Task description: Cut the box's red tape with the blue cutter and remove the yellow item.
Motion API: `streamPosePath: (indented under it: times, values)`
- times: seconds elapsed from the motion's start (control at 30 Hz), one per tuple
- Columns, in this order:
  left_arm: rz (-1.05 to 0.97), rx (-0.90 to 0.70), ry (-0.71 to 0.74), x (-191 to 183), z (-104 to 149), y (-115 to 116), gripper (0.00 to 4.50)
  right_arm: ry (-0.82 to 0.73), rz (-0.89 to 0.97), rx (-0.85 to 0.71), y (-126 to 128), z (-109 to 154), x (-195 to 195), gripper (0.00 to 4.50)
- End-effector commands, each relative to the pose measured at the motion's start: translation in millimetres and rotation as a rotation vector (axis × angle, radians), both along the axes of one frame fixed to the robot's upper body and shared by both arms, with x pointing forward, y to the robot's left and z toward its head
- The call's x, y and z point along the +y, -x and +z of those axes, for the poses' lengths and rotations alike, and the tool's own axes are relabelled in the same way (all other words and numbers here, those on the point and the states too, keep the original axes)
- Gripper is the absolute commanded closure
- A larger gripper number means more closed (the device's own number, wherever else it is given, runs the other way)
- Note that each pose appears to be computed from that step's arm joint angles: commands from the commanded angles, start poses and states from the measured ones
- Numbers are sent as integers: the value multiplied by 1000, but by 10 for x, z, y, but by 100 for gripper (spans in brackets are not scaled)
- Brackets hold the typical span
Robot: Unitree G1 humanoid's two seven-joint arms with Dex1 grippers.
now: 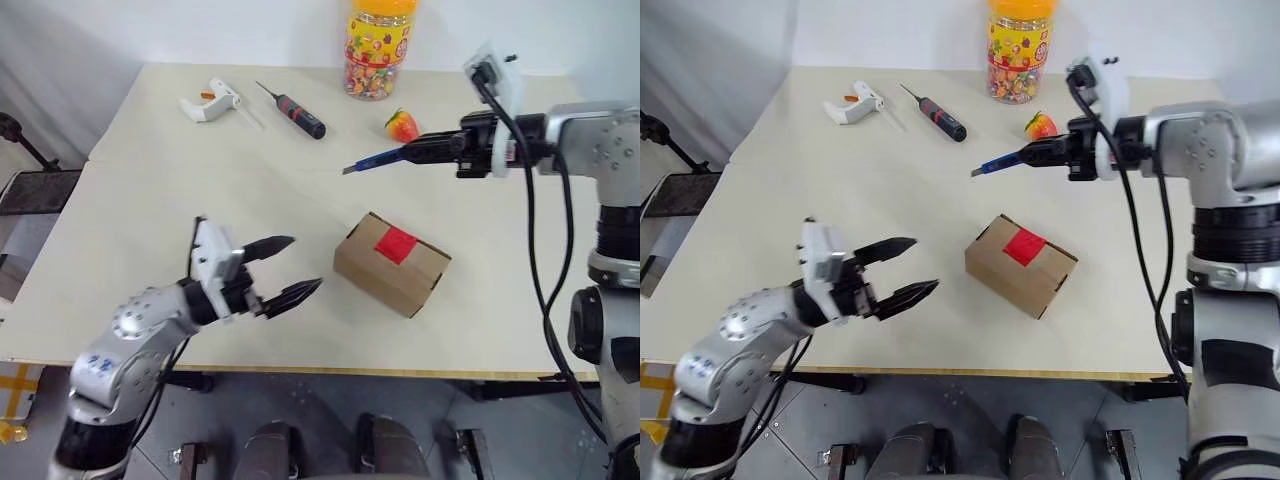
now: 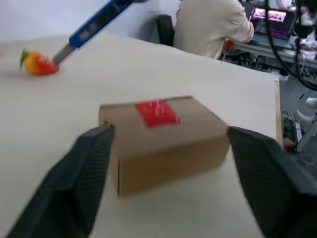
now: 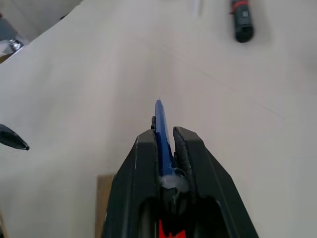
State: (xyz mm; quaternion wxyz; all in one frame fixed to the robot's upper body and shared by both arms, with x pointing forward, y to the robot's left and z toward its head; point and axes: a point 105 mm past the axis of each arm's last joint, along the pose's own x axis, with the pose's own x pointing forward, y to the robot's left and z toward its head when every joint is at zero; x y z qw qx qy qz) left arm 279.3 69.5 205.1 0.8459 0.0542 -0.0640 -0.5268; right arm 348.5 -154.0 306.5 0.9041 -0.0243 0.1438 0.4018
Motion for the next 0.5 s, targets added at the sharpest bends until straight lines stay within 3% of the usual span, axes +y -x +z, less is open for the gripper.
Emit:
streamPosePath:
  times: [0.03,0.2,0.3,0.33,0.5]
  values:
    - [-31,3,-40,-174,8,-75,177,-9,-19,-94,182,185,-81,433]
    - [-48,69,-108,-388,-24,-290,329,-13,-60,-113,308,142,-154,433]
    - [-73,86,-148,-445,-54,-306,429,-12,-81,-117,336,121,-166,433]
    - [-65,107,-178,-460,-82,-347,449,-14,-88,-121,356,111,-173,433]
    - [-80,176,-275,-638,-102,-505,449,-12,-115,-111,430,-20,-191,433]
